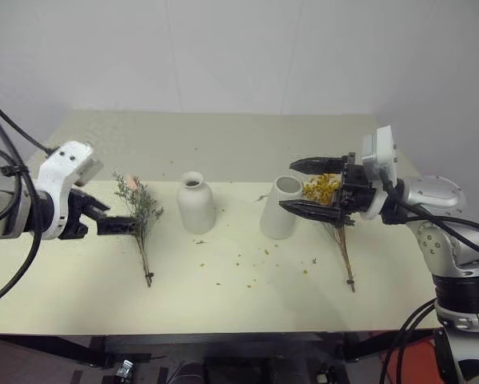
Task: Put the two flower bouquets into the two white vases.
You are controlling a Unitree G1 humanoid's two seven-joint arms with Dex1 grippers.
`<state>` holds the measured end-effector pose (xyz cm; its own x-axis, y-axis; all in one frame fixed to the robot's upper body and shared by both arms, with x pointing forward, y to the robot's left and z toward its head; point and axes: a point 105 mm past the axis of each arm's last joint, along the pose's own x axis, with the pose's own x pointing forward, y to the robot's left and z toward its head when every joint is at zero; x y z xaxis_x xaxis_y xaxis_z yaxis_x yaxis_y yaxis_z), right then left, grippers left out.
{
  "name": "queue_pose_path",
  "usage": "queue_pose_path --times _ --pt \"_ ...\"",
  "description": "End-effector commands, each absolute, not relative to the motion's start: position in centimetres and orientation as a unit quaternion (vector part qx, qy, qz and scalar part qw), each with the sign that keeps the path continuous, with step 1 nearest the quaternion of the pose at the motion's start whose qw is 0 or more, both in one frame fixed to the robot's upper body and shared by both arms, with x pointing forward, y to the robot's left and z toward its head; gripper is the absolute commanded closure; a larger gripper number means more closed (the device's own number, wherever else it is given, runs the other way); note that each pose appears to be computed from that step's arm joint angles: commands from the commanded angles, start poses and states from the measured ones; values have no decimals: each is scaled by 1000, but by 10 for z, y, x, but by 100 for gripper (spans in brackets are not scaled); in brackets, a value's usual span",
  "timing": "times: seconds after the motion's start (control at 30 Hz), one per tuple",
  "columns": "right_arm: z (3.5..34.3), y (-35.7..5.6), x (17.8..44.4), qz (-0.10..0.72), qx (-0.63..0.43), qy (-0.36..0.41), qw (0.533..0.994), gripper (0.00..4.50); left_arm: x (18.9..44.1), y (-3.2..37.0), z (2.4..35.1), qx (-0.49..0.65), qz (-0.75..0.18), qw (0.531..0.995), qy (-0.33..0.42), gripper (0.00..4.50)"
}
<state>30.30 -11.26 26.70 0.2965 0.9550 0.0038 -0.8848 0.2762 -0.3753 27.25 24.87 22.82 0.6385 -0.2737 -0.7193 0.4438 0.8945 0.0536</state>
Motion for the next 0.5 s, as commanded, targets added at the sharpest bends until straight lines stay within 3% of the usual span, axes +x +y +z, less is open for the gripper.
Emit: queue_pose_path --times 0.03,0.5 --pt "276 -109 300 588 -168 -140 778 3 273 259 225 101 -169 892 407 0" --pt "275 -110 298 597 -166 -137 773 3 295 248 171 19 -126 857 500 0"
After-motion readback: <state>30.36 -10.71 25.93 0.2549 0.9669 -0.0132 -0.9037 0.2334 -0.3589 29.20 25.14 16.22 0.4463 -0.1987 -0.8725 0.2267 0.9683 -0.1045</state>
